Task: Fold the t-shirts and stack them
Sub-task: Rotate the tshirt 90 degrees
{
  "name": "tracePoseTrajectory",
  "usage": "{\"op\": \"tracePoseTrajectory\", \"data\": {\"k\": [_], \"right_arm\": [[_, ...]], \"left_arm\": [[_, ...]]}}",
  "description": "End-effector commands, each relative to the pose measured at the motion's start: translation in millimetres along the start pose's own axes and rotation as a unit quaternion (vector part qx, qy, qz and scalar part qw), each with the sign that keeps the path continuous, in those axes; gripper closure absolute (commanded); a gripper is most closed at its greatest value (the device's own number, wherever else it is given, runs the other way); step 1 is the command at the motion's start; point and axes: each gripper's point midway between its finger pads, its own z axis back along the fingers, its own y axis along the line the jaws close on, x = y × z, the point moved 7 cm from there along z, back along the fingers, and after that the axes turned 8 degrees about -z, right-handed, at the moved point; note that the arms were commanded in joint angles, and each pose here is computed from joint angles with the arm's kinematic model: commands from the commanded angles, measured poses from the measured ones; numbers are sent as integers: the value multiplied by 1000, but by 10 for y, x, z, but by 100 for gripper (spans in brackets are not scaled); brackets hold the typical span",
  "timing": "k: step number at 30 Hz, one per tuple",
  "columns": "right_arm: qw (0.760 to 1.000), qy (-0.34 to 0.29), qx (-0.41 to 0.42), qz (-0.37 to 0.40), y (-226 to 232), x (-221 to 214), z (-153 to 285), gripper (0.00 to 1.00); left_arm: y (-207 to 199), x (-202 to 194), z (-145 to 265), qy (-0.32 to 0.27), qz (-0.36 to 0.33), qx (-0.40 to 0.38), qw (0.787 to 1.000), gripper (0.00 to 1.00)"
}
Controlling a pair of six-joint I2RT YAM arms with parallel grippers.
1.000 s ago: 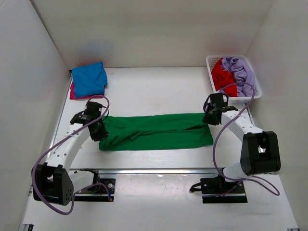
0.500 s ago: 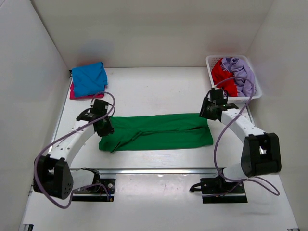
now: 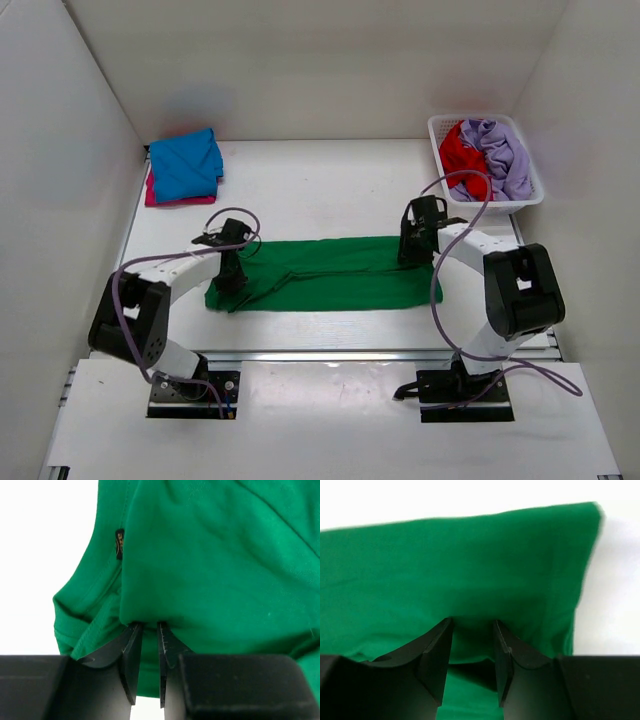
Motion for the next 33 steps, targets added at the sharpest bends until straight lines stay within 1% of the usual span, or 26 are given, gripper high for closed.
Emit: {"op": "tracePoseTrajectory", "data": {"k": [1, 2, 3, 5, 7, 9, 10, 11, 12, 13, 14, 16, 17, 20, 21, 22, 24, 25, 26, 27, 28, 29, 30, 31, 32, 33], "right_arm": [[999, 22, -27, -6, 0, -180, 97, 65], [999, 31, -29, -7, 5, -270, 125, 64], [999, 40, -32, -10, 8, -340, 175, 64], [997, 58, -43, 0, 59, -519, 231, 64], [996, 76, -54, 0, 41, -698, 287, 64], [994, 101, -46, 0, 47, -961, 330, 64], [994, 102, -44, -1, 45, -1019, 360, 64], [993, 113, -33, 2, 96, -1131, 375, 64], [992, 125, -23, 6, 137, -1259, 399, 64], [993, 118, -9, 9, 205, -1331, 437, 63], [992, 126, 5, 9, 252, -1393, 464, 64], [991, 121, 55, 27, 461, -1539, 522, 64], [990, 120, 72, 35, 533, -1600, 526, 63], [984, 132, 100, 63, 704, -1714, 520, 65], [981, 147, 106, 75, 773, -1783, 484, 65], [978, 151, 107, 93, 836, -1816, 465, 65], [973, 159, 119, 118, 986, -1899, 442, 66], [970, 160, 125, 135, 1070, -1948, 422, 65], [965, 172, 133, 146, 1151, -2020, 398, 66], [962, 174, 141, 154, 1181, -2046, 405, 65], [958, 177, 156, 162, 1300, -2087, 414, 66], [955, 179, 160, 172, 1374, -2144, 424, 66], [955, 167, 169, 177, 1454, -2117, 438, 66], [952, 161, 174, 193, 1535, -2179, 485, 66], [955, 142, 168, 199, 1598, -2177, 524, 67], [958, 125, 163, 201, 1617, -2162, 545, 67]], "left_arm": [[-140, 311, -103, -61, 26, 23, 998, 72], [-185, 344, -165, -49, 28, 20, 998, 71], [-248, 404, -215, -46, 29, 16, 998, 73], [-356, 537, -237, -49, 25, 7, 998, 72], [-523, 767, -246, -66, 25, -5, 997, 72], [-675, 973, -257, -71, 23, -23, 997, 72], [-790, 1125, -274, -76, 19, -30, 996, 73], [-823, 1167, -302, -68, 11, -28, 997, 73], [-926, 1341, -319, -76, 11, -34, 996, 74], [-1025, 1459, -356, -77, -1, -34, 996, 76], [-1093, 1491, -360, -73, -19, -35, 997, 74], [-1331, 1774, -450, -76, -32, -43, 996, 76], [-1452, 1844, -488, -71, -43, -43, 996, 76], [-1639, 2089, -562, -73, -51, -48, 995, 76], [-1743, 2085, -571, -69, -63, -61, 994, 76], [-1802, 2171, -638, -66, -61, -64, 994, 74], [-2024, 2433, -640, -79, -64, -82, 991, 75], [-2070, 2509, -604, -85, -62, -89, 990, 74], [-2101, 2551, -704, -80, -58, -101, 990, 73], [-2042, 2562, -767, -62, -43, -124, 989, 73], [-2069, 2464, -888, -48, -47, -138, 988, 74], [-2053, 2492, -946, -55, -48, -137, 988, 75], [-2030, 2384, -1118, -33, -57, -116, 991, 76], [-2088, 2587, -931, -71, -51, -130, 988, 75], [-2070, 2613, -927, -71, -49, -133, 987, 75], [-1975, 2645, -966, -65, -33, -133, 988, 75]]}}
